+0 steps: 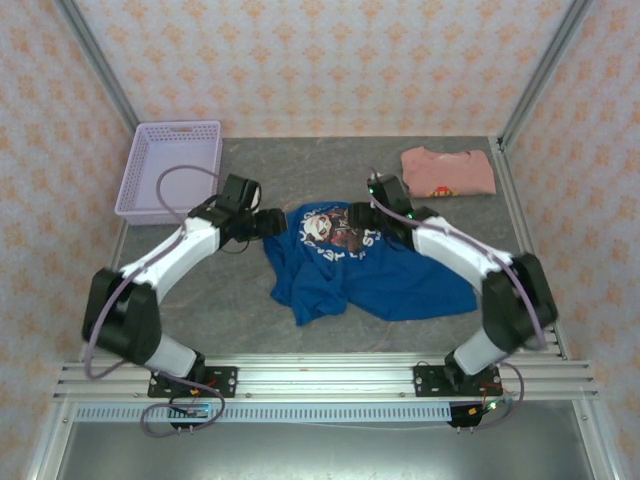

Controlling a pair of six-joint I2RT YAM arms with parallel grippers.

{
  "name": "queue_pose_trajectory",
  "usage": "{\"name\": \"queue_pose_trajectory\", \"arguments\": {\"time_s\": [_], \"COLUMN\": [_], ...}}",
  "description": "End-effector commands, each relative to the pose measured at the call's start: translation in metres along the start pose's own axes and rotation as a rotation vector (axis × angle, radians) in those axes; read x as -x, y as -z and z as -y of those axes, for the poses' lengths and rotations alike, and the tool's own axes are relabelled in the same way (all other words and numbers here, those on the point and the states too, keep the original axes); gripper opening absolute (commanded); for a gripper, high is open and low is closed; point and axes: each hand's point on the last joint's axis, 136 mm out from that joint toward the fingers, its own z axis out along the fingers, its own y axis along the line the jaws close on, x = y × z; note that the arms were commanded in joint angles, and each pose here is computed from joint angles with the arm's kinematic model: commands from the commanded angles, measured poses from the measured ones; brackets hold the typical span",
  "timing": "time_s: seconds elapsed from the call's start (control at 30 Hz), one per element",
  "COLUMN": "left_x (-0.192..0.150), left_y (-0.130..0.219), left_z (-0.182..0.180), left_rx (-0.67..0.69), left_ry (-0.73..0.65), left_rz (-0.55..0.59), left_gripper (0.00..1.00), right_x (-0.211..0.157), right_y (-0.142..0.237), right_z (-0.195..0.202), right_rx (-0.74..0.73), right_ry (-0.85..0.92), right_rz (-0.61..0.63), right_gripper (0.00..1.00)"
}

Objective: Fold the inside-out t-shirt
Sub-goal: Turn over the T-shirt at the center of the table.

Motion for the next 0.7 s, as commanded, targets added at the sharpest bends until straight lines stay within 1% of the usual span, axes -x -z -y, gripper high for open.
{"name": "queue_pose_trajectory", "arguments": {"time_s": [0.0, 0.03, 0.13, 0.23, 0.27, 0.3, 0.33, 0.37, 0.4, 0.43, 0.47, 0.5, 0.53, 0.6, 0.63, 0.67], "left_x": [0.023, 0.022, 0.014, 0.010, 0.002, 0.000, -0.002, -0.003, -0.001, 0.004, 0.015, 0.031, 0.048, 0.096, 0.113, 0.128], "left_y": [-0.034, -0.046, -0.074, -0.082, -0.094, -0.098, -0.101, -0.104, -0.105, -0.103, -0.097, -0.087, -0.076, -0.026, -0.001, 0.032], "left_z": [-0.023, -0.022, -0.007, 0.007, 0.004, 0.006, 0.006, 0.006, 0.007, 0.009, 0.011, 0.016, 0.021, 0.041, 0.053, 0.067], "left_rx": [0.107, 0.109, 0.030, -0.046, -0.046, -0.060, -0.066, -0.062, -0.065, -0.070, -0.072, -0.079, -0.085, -0.136, -0.174, -0.222], "left_ry": [-0.004, -0.008, -0.009, 0.000, 0.009, 0.011, 0.015, 0.015, 0.013, 0.007, -0.004, -0.018, -0.029, -0.046, -0.060, -0.085], "left_rz": [-0.002, -0.041, -0.151, -0.181, -0.213, -0.222, -0.230, -0.239, -0.237, -0.223, -0.189, -0.143, -0.094, 0.076, 0.154, 0.239], "left_gripper": [0.74, 0.74, 0.74, 0.69, 0.65, 0.58, 0.51, 0.43, 0.31, 0.21, 0.12, 0.05, 0.00, 0.00, 0.00, 0.00], "right_x": [-0.005, -0.003, -0.014, -0.027, -0.032, -0.037, -0.039, -0.039, -0.036, -0.030, -0.017, 0.000, 0.021, 0.075, 0.097, 0.120], "right_y": [-0.042, -0.051, -0.076, -0.090, -0.096, -0.103, -0.106, -0.110, -0.111, -0.110, -0.106, -0.098, -0.089, -0.056, -0.039, -0.012], "right_z": [0.040, 0.042, 0.046, 0.046, 0.045, 0.042, 0.039, 0.037, 0.035, 0.035, 0.032, 0.031, 0.029, 0.026, 0.022, 0.018], "right_rx": [-0.104, -0.100, -0.073, -0.051, -0.036, -0.019, -0.003, 0.010, 0.014, 0.012, 0.016, 0.016, 0.015, 0.013, 0.013, 0.015], "right_ry": [0.059, 0.076, 0.109, 0.141, 0.145, 0.145, 0.144, 0.140, 0.141, 0.144, 0.149, 0.152, 0.154, 0.154, 0.161, 0.175], "right_rz": [-0.128, -0.156, -0.281, -0.364, -0.394, -0.424, -0.445, -0.462, -0.462, -0.447, -0.416, -0.371, -0.317, -0.160, -0.091, -0.006], "right_gripper": [0.80, 0.81, 0.83, 0.84, 0.83, 0.79, 0.72, 0.57, 0.41, 0.29, 0.16, 0.05, 0.00, 0.00, 0.00, 0.00]}}
